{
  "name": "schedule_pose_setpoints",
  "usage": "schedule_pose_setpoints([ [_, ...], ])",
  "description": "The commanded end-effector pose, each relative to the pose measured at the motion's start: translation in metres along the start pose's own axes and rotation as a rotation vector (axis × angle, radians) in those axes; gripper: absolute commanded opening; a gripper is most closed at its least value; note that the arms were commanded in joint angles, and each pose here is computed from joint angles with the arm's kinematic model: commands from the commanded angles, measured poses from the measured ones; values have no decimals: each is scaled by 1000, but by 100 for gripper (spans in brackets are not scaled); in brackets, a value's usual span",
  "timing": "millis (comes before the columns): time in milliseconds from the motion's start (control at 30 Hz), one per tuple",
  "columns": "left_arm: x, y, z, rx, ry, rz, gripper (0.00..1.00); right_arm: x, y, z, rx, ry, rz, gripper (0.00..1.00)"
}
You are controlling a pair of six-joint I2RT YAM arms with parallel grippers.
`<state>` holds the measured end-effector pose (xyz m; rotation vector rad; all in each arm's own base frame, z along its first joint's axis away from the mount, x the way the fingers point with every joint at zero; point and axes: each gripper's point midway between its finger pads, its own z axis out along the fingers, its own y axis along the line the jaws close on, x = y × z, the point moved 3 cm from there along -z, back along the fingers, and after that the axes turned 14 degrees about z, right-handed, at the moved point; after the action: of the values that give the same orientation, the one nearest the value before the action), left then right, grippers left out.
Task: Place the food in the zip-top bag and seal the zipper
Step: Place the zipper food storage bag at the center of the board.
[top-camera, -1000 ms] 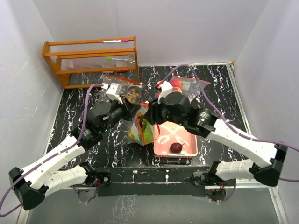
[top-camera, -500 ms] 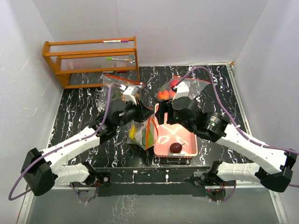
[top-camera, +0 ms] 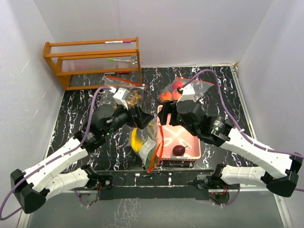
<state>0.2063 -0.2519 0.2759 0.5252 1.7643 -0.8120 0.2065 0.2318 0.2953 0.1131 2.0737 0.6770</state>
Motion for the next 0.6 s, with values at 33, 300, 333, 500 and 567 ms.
schedule_pose_setpoints([
  [33,-32,13,-31,-110,-63,133,97,-12,13,-8,-80,-45,27,74],
  [300,-32,29,-35,-193,-49,240,89,37,5,4,-123,129,4,71],
  [333,-35,27,-35,-183,-56,255,88,40,3,3,-124,131,7,71],
  [500,-42,23,-35,-143,-84,336,75,45,1,3,-171,116,9,70],
  [567,-41,23,-34,-138,-79,355,73,50,4,5,-210,120,2,69],
])
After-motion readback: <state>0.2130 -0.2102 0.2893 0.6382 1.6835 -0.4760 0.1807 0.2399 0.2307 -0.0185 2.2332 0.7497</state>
